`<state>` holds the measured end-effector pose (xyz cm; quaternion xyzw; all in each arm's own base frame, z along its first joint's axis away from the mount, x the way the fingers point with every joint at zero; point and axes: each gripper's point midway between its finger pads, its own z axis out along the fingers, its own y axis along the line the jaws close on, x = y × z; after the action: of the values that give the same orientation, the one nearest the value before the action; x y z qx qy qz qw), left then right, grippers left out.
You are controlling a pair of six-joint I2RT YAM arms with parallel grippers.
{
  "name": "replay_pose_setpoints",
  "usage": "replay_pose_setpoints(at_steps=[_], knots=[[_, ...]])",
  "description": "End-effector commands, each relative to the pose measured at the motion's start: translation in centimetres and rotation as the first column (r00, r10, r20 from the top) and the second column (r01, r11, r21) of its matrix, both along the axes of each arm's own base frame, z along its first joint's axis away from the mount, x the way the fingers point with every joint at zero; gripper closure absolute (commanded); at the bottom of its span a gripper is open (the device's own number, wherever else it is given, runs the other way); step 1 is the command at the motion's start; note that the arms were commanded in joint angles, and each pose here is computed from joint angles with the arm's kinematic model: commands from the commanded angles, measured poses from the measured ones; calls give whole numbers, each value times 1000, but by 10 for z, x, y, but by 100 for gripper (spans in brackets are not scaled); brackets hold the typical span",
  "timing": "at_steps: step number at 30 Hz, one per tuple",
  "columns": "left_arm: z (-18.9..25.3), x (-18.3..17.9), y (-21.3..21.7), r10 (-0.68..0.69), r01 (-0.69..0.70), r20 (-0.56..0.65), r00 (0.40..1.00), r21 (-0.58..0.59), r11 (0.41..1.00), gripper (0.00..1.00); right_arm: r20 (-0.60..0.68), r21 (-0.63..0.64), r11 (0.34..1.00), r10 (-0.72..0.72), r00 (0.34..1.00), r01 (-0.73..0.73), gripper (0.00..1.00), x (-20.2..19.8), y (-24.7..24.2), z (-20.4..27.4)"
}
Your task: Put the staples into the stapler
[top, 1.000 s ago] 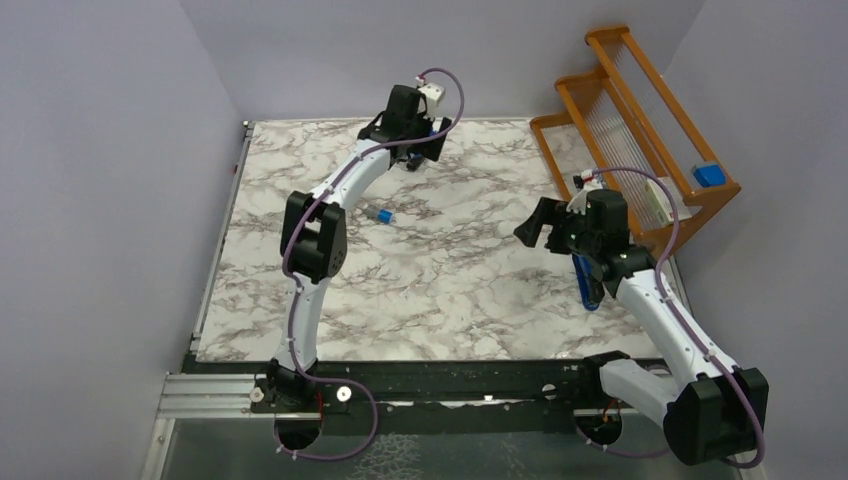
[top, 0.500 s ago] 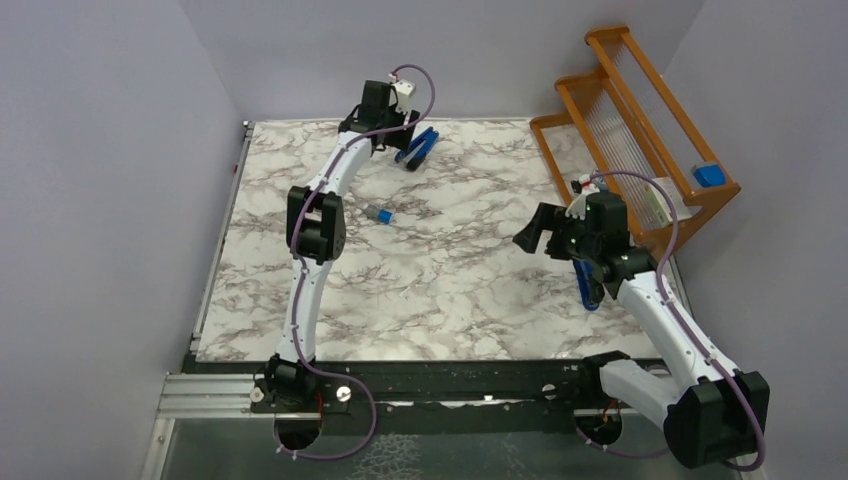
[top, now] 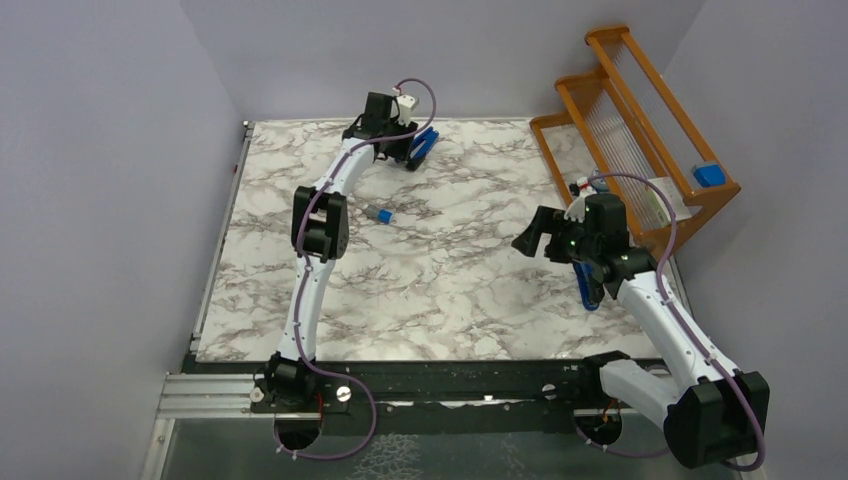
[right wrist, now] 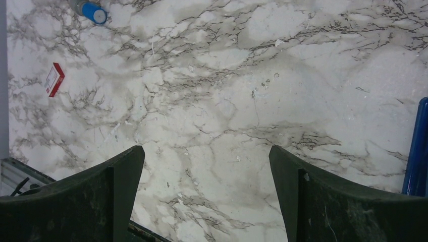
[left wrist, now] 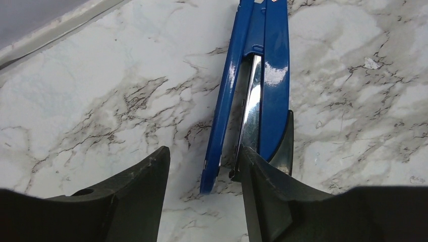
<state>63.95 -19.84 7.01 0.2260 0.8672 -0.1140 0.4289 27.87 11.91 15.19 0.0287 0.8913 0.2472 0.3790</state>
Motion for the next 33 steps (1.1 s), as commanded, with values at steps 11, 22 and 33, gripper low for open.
replay_pose_setpoints(at_steps=[11,22,33], knots=[[-10,11,2,16,-16,10,1000,-28,999,53,-24,35,999,17,1000,-16,5,-9,4,4],[-25,4,-2,2,-3,-30,1000,-45,999,79,-26,39,999,18,1000,-17,5,-9,5,4],[27,-14,-13,-14,9,-33,999,-148,989,100,40,83,996,-45,998,41,5,0,3,21]])
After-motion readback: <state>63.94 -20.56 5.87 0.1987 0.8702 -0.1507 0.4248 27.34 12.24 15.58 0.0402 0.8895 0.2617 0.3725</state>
